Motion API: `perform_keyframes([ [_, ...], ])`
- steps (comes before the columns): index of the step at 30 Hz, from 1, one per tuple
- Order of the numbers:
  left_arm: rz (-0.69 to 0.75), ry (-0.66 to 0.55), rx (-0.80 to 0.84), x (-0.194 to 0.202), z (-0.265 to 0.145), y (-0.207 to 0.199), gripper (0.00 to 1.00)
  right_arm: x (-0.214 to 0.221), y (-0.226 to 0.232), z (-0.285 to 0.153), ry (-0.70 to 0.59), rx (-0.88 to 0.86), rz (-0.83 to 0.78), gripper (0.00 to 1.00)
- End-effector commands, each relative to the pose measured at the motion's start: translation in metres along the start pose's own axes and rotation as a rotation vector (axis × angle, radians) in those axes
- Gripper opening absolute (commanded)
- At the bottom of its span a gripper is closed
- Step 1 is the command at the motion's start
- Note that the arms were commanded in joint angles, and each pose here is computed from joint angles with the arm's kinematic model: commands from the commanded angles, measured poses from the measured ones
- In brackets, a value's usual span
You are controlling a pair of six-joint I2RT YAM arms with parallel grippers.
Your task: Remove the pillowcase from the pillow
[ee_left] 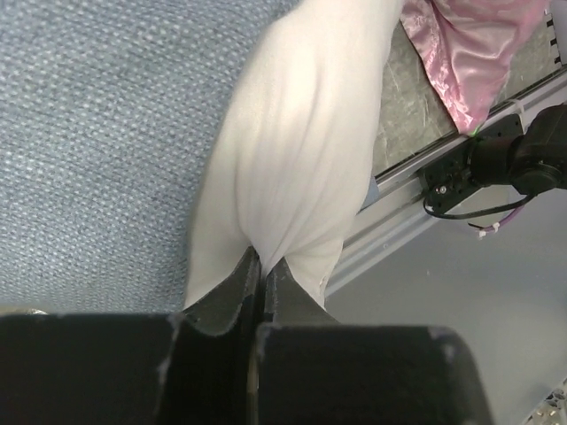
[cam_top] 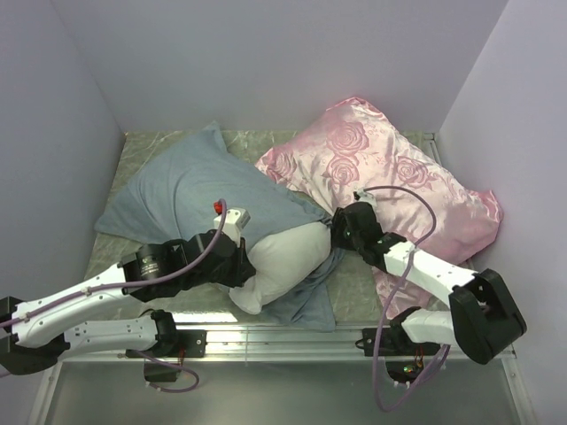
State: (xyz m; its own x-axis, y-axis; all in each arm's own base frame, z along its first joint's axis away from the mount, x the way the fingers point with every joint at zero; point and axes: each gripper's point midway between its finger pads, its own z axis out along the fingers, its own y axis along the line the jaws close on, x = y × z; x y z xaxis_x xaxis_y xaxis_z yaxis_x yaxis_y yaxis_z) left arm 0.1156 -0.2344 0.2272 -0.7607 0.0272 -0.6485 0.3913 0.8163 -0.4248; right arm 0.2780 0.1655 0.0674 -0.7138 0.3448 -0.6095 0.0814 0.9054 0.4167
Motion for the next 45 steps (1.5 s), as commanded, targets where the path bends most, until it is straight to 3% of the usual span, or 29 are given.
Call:
perform_keyframes([
  [1,-0.012,-0.082,0.134,-0.031,-0.017,-0.035,0.04,-0.038,0.047,0.002,-0.085,-0.156,-0.030,0.56],
  [3,0.003,-0.079,0.107,-0.031,-0.021,-0.030,0.11,-0.035,0.052,0.001,-0.080,-0.188,0.002,0.55],
  [7,0.036,-0.137,0.127,-0.051,-0.043,-0.038,0.50,-0.029,0.041,-0.005,-0.076,-0.150,0.040,0.56],
  [10,0.072,-0.163,0.109,-0.064,-0.047,-0.042,0.63,-0.037,0.021,-0.018,-0.091,-0.024,0.065,0.60],
  [13,0.111,-0.173,0.065,-0.072,-0.037,-0.044,0.68,-0.046,0.013,-0.042,-0.129,0.005,0.096,0.67],
  [19,0.204,-0.122,0.019,-0.065,0.010,-0.058,0.71,-0.067,0.008,-0.088,-0.204,-0.018,0.168,0.73],
  [22,0.238,-0.110,-0.027,-0.061,0.029,-0.057,0.72,-0.063,0.025,-0.107,-0.203,-0.146,0.204,0.73],
  [31,0.274,-0.163,-0.173,-0.098,0.066,-0.056,0.78,0.009,0.048,-0.109,-0.112,-0.386,0.334,0.77],
  [41,0.240,-0.104,-0.328,-0.132,0.113,0.012,0.76,0.053,0.098,-0.114,-0.054,-0.628,0.463,0.88],
  [45,0.194,-0.046,-0.355,-0.123,0.136,0.042,0.66,0.063,0.107,-0.113,-0.068,-0.657,0.504,0.91],
])
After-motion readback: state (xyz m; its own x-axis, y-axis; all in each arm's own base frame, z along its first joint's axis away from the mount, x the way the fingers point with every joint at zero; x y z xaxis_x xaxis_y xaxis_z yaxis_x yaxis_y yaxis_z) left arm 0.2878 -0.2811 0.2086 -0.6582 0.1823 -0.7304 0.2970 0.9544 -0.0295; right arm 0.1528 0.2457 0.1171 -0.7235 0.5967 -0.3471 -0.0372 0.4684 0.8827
